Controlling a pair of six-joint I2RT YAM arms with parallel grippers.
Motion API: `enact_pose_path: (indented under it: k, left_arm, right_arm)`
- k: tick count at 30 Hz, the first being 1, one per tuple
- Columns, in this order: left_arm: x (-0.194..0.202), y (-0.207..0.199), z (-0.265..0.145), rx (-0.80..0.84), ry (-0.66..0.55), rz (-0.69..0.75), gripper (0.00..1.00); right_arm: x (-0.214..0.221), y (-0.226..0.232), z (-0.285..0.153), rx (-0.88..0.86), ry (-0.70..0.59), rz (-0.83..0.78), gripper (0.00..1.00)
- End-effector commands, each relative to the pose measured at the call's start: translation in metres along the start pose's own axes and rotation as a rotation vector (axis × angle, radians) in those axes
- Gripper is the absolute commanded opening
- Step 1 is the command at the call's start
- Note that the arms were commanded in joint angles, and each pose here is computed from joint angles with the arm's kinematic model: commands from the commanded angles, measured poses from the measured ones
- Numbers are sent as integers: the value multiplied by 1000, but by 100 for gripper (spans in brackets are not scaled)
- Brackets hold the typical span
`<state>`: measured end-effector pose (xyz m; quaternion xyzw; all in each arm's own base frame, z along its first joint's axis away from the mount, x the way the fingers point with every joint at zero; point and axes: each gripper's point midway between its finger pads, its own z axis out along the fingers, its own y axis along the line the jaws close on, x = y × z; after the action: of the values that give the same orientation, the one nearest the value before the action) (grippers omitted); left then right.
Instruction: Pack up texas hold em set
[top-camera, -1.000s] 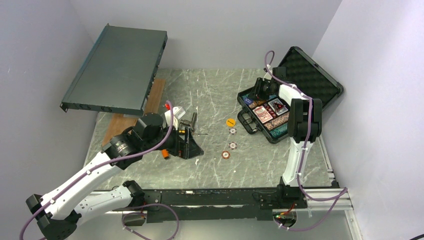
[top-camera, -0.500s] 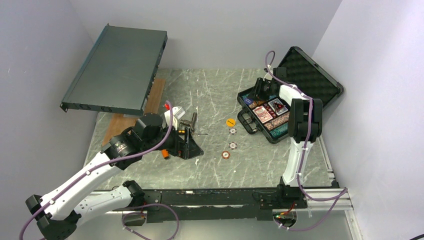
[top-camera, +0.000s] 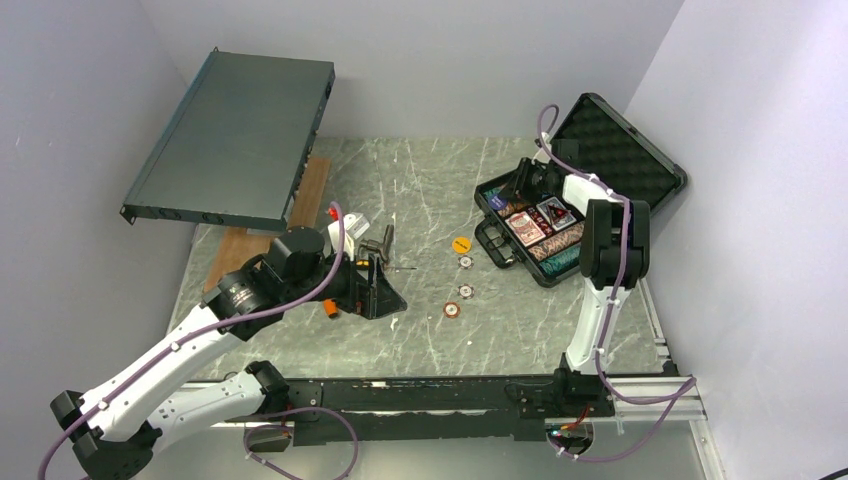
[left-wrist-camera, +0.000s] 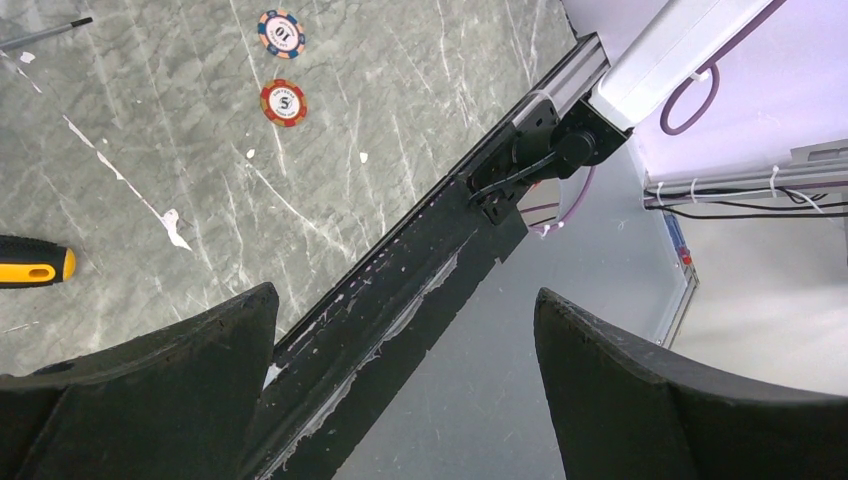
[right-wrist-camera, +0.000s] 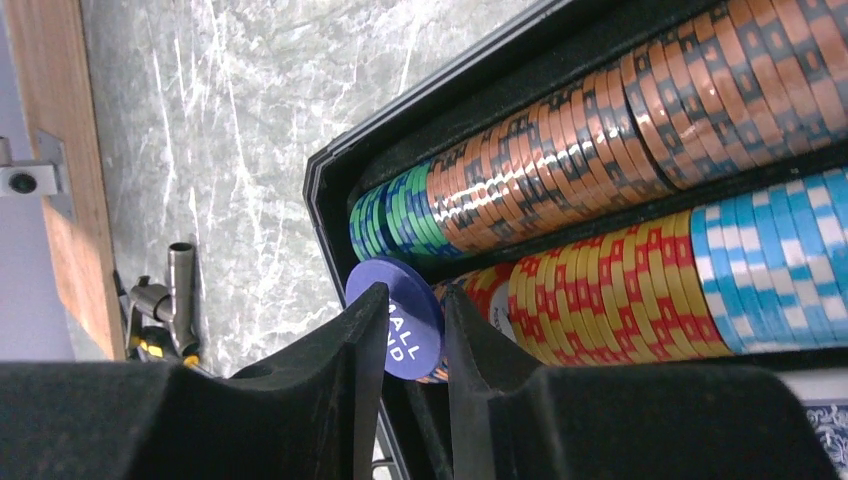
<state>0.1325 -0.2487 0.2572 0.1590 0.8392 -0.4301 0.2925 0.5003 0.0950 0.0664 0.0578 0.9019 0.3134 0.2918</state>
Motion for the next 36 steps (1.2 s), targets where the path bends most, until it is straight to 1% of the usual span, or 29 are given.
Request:
enact_pose_path:
  k: [1,11,18,20,27,29,31,33,35,36]
  left_arm:
    - [-2,-6,-3,31,-14,12,99]
    - [-2,-7,-2,33,-11,13,99]
    - [-1,-6,-1,36,-9,14,99]
    - [-2,-7,-1,36,-8,15,99]
    - [-1,-6,-2,31,-9,16,99]
    - [-1,-6,-1,32,-7,16,99]
    - [-1,-6,-3,30,-9,18,99]
    - [-2,-6,-4,27,-13,22,99]
    - [-1,-5,-5,25,-15,24,99]
    - [-1,-5,-5,27,-15,23,99]
  right_arm:
    - [4,27,-20,-79,17,38,29]
    - [10,29,-23,-103,28,78,28]
    - [17,20,-17,-96,33,155,26]
    - [19,19,-13,-100,36,171,23]
    - [7,23,-18,-98,-20,173,5]
    - [2,26,-24,-101,-37,171,0]
    - [-3,30,-35,-98,-58,162,0]
    - [-8,34,-56,-80,-88,146,0]
    - [-3,24,-76,2,-102,145,0]
    - [5,13,-85,57,-97,153,0]
